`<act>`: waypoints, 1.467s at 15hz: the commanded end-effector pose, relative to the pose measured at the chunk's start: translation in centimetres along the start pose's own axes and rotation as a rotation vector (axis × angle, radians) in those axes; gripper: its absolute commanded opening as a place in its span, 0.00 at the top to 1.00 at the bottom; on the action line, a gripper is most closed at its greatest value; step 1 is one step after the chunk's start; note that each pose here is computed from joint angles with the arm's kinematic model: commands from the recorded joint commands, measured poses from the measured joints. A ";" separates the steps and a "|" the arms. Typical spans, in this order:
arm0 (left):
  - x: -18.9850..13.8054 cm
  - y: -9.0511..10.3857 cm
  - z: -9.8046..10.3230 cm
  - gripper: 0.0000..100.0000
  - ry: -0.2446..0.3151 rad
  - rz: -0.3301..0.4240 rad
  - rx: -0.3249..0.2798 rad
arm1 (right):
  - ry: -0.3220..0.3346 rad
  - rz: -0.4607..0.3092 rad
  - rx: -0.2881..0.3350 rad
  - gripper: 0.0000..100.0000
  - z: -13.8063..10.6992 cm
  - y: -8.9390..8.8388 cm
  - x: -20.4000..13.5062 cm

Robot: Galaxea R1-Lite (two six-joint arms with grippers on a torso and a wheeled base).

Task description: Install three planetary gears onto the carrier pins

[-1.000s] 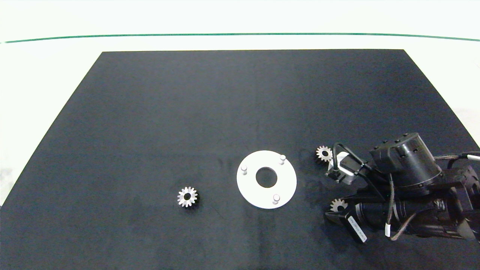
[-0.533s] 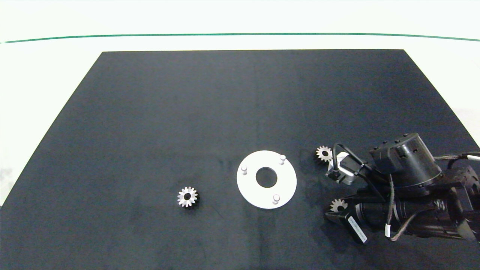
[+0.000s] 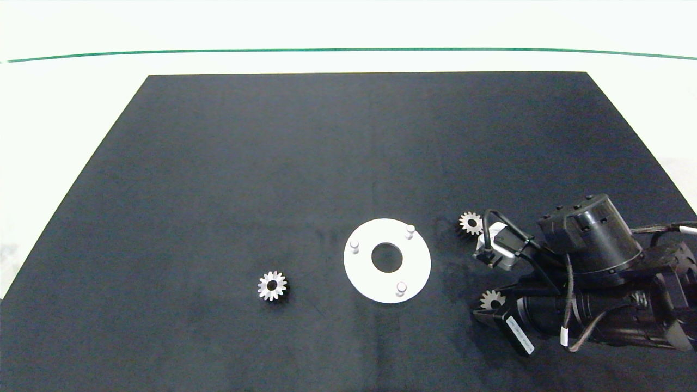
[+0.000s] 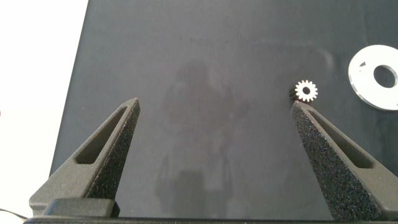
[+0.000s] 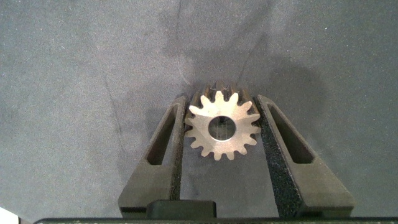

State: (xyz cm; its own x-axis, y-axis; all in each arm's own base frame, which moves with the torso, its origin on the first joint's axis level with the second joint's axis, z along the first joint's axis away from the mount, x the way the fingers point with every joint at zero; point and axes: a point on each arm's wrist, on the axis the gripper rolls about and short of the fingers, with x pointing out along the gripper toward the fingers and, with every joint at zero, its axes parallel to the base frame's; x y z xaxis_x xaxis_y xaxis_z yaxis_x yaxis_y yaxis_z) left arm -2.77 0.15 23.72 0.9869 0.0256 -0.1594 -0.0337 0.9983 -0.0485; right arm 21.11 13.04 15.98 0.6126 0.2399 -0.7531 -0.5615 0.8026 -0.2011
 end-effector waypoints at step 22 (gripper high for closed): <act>0.0 0.0 0.0 0.00 0.004 -0.011 0.002 | -0.042 0.005 -0.034 0.00 1.0 0.2 -2.8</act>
State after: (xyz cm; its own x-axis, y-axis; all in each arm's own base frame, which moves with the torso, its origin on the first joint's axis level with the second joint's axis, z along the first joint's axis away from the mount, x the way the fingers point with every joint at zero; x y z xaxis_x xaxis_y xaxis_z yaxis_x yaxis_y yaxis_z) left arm -2.72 0.18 23.76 0.9869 0.0134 -0.1611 -0.0214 0.9986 -0.0480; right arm 19.81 13.04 18.85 0.6377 0.2697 -0.7215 -0.5789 0.7857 -0.2181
